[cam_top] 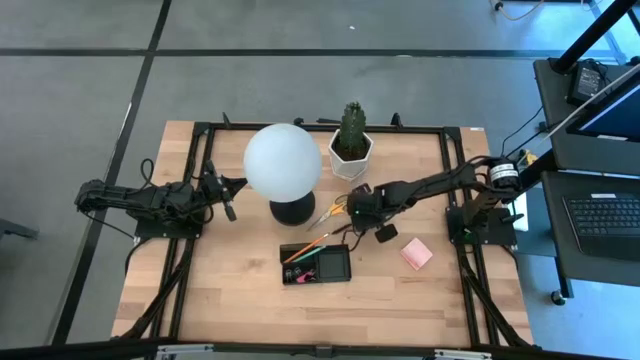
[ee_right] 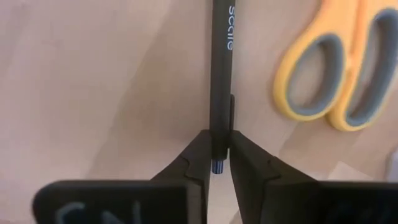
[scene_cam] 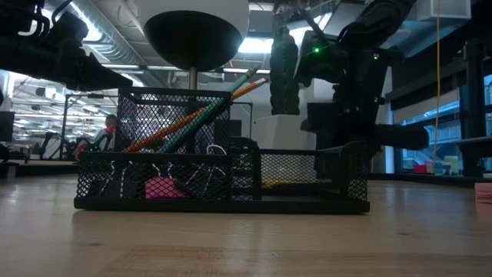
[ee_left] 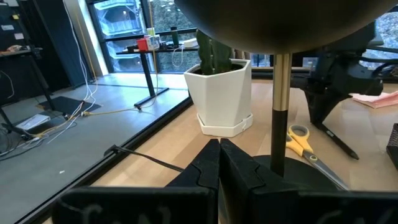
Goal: Pick and place office supplies into organizer
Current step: Put the black pen into the desk organizer
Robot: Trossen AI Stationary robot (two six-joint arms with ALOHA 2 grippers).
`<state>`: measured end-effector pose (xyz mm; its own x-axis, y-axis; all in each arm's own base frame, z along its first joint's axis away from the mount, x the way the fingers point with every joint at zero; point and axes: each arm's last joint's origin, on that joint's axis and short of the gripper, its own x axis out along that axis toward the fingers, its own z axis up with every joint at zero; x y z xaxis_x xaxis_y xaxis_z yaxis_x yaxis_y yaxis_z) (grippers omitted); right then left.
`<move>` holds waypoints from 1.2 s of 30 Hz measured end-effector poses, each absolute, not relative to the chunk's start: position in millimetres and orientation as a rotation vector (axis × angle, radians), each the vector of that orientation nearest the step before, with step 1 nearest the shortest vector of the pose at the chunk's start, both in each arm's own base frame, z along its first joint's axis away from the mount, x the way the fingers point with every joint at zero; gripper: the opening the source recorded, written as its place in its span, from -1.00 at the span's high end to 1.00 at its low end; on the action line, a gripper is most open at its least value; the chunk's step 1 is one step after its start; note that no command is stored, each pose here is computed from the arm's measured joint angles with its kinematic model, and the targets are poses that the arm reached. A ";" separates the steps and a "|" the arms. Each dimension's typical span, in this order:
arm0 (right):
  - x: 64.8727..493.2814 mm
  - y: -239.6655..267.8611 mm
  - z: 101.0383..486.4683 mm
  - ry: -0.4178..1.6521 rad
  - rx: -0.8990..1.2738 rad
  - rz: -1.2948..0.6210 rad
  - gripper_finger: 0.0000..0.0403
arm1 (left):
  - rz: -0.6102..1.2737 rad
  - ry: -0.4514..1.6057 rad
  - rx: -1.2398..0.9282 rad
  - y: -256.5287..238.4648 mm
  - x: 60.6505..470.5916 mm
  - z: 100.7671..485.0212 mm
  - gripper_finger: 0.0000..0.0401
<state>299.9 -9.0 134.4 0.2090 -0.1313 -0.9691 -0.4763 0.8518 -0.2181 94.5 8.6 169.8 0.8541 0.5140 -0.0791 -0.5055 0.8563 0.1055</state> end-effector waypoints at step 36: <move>310.1 12.3 136.4 1.516 -0.483 0.153 0.88 | 0.537 0.105 0.081 8.6 94.4 169.9 0.98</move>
<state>310.1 12.3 136.4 0.0667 -0.1993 -0.9777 -0.3902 0.8966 -0.2094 94.4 8.6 169.9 0.8542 0.5140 -0.0787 -0.5056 0.8564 0.1048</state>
